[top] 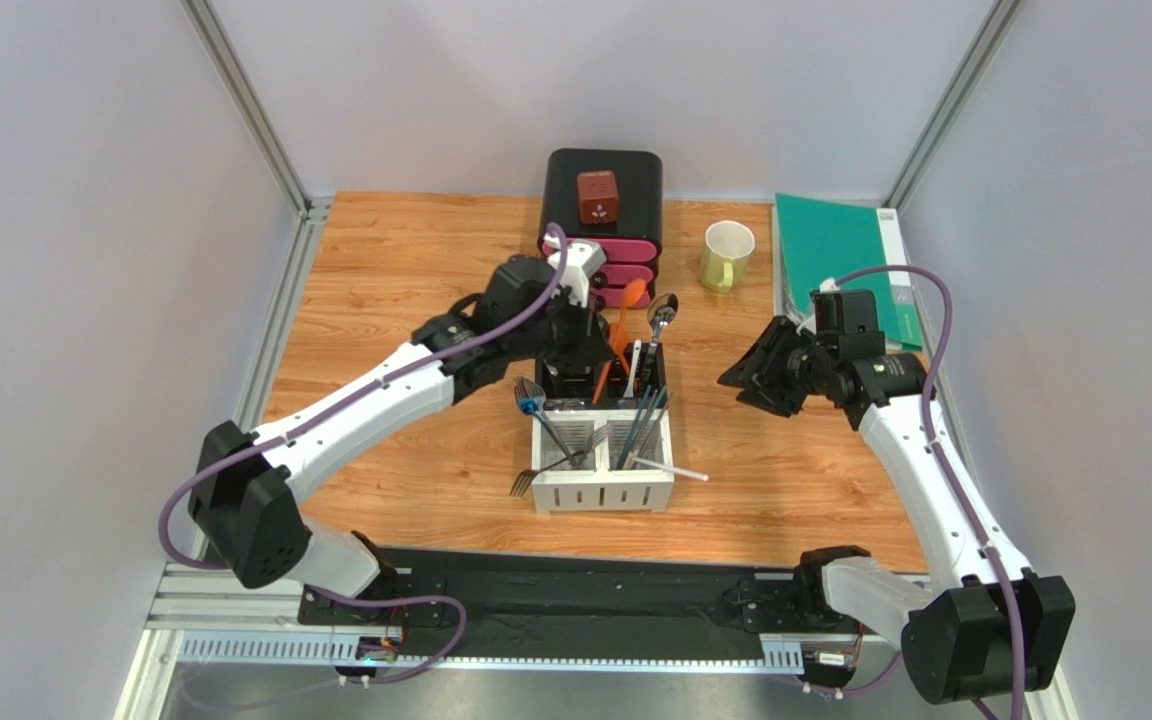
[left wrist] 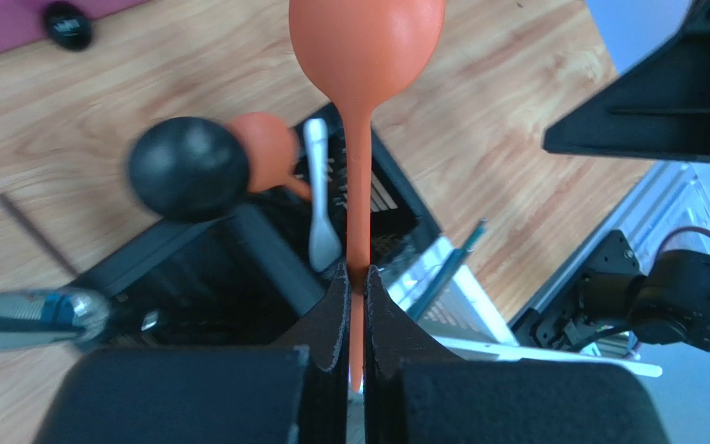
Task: Sort the eating utensils into containers
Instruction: Place the spoon in the storage box.
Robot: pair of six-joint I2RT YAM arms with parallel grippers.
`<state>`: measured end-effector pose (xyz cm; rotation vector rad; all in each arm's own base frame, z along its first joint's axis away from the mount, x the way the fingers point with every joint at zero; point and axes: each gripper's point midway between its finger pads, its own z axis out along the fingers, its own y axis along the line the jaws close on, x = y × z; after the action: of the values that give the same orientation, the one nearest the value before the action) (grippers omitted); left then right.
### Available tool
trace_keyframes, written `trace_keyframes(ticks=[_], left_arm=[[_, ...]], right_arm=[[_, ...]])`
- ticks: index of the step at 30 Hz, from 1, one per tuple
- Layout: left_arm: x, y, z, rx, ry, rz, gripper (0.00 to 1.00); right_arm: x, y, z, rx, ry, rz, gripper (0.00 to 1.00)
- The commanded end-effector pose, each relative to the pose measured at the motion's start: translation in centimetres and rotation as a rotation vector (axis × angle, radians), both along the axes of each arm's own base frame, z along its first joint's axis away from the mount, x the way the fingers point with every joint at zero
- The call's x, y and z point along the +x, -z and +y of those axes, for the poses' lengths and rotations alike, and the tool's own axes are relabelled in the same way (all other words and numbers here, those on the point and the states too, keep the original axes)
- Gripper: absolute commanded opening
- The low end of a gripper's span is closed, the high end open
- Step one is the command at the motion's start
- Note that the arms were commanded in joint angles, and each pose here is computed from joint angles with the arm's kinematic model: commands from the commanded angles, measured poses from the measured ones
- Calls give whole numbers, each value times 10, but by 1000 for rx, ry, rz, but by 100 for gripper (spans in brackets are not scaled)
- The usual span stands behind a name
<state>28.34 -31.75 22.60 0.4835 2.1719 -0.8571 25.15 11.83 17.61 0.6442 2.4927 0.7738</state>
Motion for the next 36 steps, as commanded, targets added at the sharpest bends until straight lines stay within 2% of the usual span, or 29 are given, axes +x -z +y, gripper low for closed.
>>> trace_keyframes(ticks=[1,11,14,16,25,36], left_arm=[[14,-38,-30,-127,-48,-113,0],[42,-14,-40,-103,-133,-154,0],[44,3,-51,-79,-118,-136,0],[49,18,-49,-44,-170,-140,0],[33,51,-53,17,-246,-219,0],[16,78,-49,136,-206,-221,0]], right_arm=[[14,-25,7,28,0,-83,45],[-6,-10,7,29,-18,-24,45],[-11,-4,7,31,-20,-20,45],[-13,-3,7,26,-32,-22,45],[-21,-8,2,-5,-52,-40,45],[-28,0,2,-2,-55,-14,45]])
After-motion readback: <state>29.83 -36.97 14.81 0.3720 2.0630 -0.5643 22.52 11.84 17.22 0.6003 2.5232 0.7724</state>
